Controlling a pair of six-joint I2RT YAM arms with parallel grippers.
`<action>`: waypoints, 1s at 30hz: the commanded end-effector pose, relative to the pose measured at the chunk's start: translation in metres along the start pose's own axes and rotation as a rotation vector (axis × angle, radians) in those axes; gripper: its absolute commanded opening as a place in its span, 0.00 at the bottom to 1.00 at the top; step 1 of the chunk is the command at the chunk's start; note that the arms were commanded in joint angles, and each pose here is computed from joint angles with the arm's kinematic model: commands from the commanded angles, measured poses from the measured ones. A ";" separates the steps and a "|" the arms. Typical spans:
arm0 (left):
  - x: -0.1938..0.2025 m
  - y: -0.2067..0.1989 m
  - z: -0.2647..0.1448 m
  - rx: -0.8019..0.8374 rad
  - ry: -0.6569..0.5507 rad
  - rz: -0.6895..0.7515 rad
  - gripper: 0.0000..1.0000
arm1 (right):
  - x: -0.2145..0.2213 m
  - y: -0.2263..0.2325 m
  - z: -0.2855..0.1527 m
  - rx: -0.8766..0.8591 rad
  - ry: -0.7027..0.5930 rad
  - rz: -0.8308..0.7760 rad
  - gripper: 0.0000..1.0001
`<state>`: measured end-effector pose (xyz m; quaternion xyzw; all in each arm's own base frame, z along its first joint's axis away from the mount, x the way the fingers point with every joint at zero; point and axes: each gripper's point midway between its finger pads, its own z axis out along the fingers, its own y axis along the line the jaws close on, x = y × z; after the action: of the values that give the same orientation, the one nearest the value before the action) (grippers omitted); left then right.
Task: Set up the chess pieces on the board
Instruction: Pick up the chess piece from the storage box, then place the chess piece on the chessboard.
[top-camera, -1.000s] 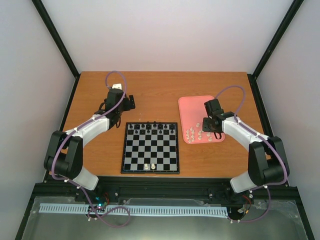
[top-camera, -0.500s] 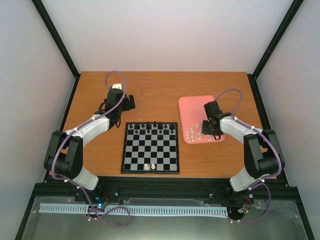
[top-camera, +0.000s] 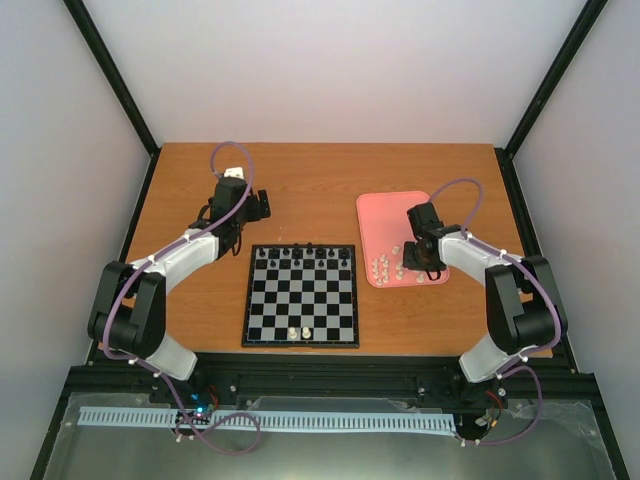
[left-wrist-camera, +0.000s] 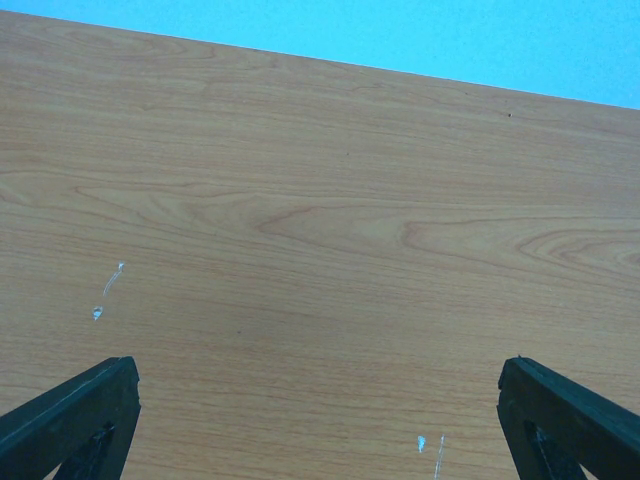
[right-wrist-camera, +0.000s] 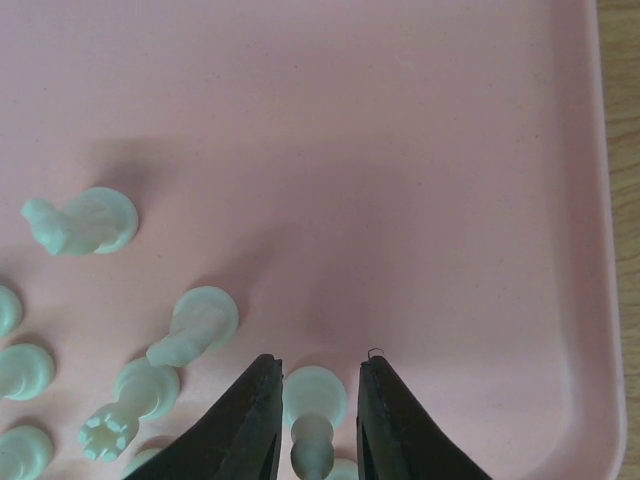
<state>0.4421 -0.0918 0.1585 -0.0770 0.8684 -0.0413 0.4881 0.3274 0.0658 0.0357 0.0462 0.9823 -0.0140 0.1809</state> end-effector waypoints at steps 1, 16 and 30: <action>-0.020 -0.006 -0.003 0.013 -0.056 0.000 1.00 | 0.004 -0.003 0.007 0.006 0.021 0.007 0.25; -0.022 -0.004 -0.007 0.006 -0.066 -0.002 1.00 | -0.013 -0.001 -0.011 -0.012 -0.042 0.018 0.08; -0.030 -0.002 -0.015 0.002 -0.083 -0.016 1.00 | -0.041 0.070 -0.100 -0.146 -0.223 -0.140 0.06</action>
<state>0.4418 -0.0907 0.1628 -0.0789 0.8657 -0.0405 0.4927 0.3447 0.0961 0.1166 0.0188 0.9612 0.0277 0.2739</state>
